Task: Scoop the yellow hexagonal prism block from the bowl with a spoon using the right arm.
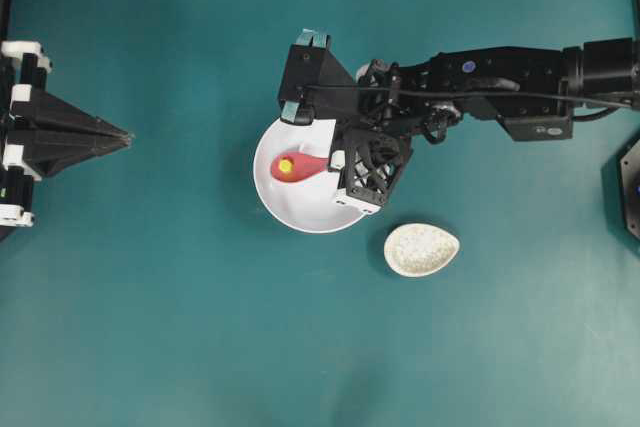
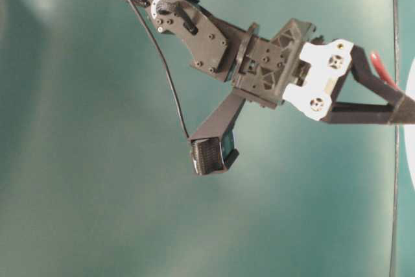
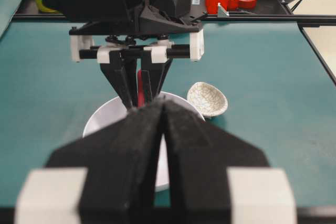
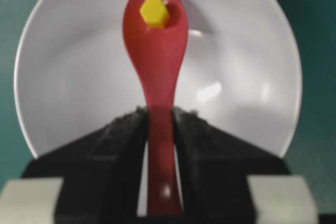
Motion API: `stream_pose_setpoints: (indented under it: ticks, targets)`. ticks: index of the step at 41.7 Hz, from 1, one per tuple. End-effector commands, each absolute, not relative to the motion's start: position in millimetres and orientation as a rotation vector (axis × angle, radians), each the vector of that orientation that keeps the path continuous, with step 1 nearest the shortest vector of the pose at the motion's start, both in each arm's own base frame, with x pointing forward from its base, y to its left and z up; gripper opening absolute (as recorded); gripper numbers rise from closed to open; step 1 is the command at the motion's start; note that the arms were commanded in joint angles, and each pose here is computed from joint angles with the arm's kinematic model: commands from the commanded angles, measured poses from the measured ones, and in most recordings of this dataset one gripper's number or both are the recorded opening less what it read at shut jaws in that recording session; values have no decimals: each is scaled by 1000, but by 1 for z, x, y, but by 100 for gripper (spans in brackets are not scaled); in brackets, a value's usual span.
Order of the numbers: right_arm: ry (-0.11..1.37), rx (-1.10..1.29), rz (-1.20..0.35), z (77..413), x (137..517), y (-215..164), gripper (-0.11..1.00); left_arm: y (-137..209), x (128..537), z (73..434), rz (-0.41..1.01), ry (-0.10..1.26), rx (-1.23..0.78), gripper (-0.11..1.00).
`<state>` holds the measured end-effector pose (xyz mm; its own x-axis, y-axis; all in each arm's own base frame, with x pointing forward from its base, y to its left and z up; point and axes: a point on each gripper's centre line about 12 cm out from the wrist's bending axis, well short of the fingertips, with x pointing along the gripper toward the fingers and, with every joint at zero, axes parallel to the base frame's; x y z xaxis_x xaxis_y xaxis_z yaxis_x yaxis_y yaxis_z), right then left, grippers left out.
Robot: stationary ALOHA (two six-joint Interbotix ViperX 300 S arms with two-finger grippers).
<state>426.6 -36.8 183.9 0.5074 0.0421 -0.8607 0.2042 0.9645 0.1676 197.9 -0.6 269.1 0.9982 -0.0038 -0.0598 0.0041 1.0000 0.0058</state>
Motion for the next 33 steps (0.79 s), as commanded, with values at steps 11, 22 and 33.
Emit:
stream_pose_setpoints:
  ticks: [11, 22, 33]
  targets:
    - [921, 257, -92, 228, 419, -35, 23, -1, 200, 274, -4, 41, 6, 1]
    - [761, 246, -103, 254, 396, -35, 23, -1, 200, 274, -6, 41, 7, 1]
    - [544, 229, -112, 290, 360, -35, 23, -1, 200, 274, -4, 40, 4, 1]
